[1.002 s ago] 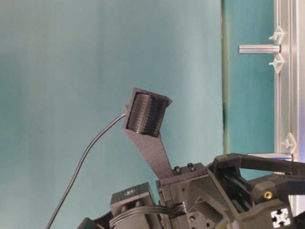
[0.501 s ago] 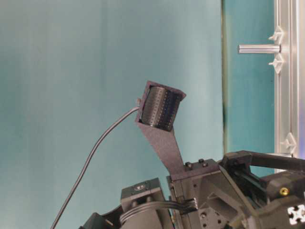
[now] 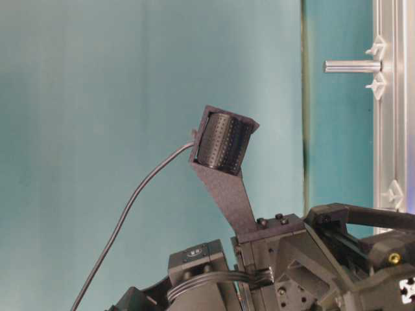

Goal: Insert the large gear onto the shaft.
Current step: 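Close the left gripper on the gear hub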

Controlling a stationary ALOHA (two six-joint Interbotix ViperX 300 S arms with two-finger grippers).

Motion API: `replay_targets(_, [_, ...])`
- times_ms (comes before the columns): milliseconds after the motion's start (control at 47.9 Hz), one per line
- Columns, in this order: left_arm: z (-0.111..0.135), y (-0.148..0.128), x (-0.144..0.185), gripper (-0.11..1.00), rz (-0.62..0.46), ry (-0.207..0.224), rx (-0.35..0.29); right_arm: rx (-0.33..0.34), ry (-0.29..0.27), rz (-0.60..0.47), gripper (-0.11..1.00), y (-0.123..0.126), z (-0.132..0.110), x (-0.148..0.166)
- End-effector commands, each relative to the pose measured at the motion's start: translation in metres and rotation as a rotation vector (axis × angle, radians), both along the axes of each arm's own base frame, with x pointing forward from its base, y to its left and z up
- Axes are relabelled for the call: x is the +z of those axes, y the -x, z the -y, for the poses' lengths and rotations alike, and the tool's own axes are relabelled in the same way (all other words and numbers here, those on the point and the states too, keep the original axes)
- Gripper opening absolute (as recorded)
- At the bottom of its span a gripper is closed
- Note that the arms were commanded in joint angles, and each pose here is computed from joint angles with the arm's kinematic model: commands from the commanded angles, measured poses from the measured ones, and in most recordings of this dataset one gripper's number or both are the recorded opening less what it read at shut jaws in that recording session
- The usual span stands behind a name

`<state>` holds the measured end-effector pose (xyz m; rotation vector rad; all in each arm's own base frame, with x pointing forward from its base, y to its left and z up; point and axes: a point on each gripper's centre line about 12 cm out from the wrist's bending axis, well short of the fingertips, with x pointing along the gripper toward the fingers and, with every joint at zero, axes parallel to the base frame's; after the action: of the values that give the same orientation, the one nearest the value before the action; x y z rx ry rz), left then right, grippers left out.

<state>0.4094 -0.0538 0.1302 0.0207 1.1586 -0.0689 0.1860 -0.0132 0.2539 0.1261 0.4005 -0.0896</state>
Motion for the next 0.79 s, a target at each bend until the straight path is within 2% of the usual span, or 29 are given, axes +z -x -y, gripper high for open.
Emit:
replay_targets(0, [0.002,-0.005,0.005,0.93,0.026,0.004,-0.001,-0.002,-0.006,0.013,0.67,-0.002,0.0,0.004])
replay_targets(397, [0.009,-0.003,-0.002,0.93,0.007,0.004,-0.013,-0.002,-0.008,0.013,0.67,-0.001,0.0,0.003])
replay_targets(772, [0.008,0.003,-0.01,0.93,-0.017,0.015,0.021,-0.002,-0.007,0.014,0.67,0.0,0.0,0.004])
